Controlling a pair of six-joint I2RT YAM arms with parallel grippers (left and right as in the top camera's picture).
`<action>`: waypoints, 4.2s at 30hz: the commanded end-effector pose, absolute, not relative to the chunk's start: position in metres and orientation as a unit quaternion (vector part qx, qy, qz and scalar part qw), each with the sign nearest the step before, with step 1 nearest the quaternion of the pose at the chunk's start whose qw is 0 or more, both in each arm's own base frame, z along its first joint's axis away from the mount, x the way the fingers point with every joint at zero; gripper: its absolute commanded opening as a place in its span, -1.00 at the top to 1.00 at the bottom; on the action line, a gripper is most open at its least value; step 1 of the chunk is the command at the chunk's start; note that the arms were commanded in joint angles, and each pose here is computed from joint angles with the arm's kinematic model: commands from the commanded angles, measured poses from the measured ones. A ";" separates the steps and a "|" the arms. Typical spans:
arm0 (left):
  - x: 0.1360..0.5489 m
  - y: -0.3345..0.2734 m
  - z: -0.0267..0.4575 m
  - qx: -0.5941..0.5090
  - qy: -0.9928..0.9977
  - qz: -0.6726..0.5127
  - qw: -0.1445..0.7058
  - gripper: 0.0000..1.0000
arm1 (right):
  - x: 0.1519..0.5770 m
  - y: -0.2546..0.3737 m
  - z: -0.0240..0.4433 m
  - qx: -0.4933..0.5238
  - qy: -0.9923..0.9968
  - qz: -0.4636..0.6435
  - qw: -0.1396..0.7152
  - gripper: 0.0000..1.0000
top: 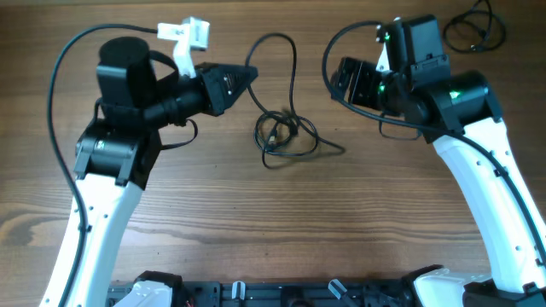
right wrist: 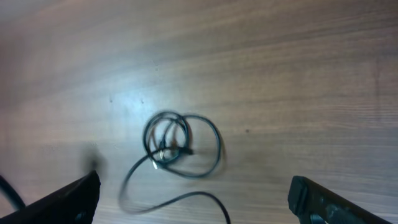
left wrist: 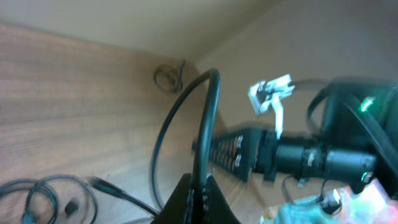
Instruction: Untangle cables
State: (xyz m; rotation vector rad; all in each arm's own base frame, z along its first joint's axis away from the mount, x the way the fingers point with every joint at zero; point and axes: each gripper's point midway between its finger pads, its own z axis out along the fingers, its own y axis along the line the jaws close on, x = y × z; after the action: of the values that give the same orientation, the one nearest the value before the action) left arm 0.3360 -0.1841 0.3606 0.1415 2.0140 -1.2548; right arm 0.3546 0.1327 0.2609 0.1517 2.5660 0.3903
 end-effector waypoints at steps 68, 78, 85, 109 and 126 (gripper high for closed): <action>0.346 -0.133 0.333 -0.186 0.811 -0.481 0.278 -0.35 | 0.420 -0.123 0.441 0.235 0.748 0.080 0.615 0.91; 0.355 -0.130 0.304 -0.206 0.829 -0.457 0.250 -0.37 | 0.433 -0.207 0.272 0.259 0.875 -0.008 0.409 0.91; 0.357 -0.130 0.301 -0.207 0.830 -0.455 0.247 -0.36 | 0.428 -0.158 0.189 0.220 0.927 0.129 0.275 0.91; 0.360 -0.125 0.299 -0.218 0.832 -0.441 0.257 -0.39 | 0.474 -0.096 0.263 0.227 0.840 0.386 0.305 0.91; 0.360 -0.125 0.299 -0.218 0.831 -0.442 0.257 -0.39 | 0.393 -0.218 0.176 0.304 0.908 -0.226 0.178 0.91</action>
State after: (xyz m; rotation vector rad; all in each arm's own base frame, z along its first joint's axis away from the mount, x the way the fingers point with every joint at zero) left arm 0.3571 -0.1271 0.2950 -0.6232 2.2680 -1.2212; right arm 0.3948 -0.2230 0.1973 0.9619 2.4925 -0.5200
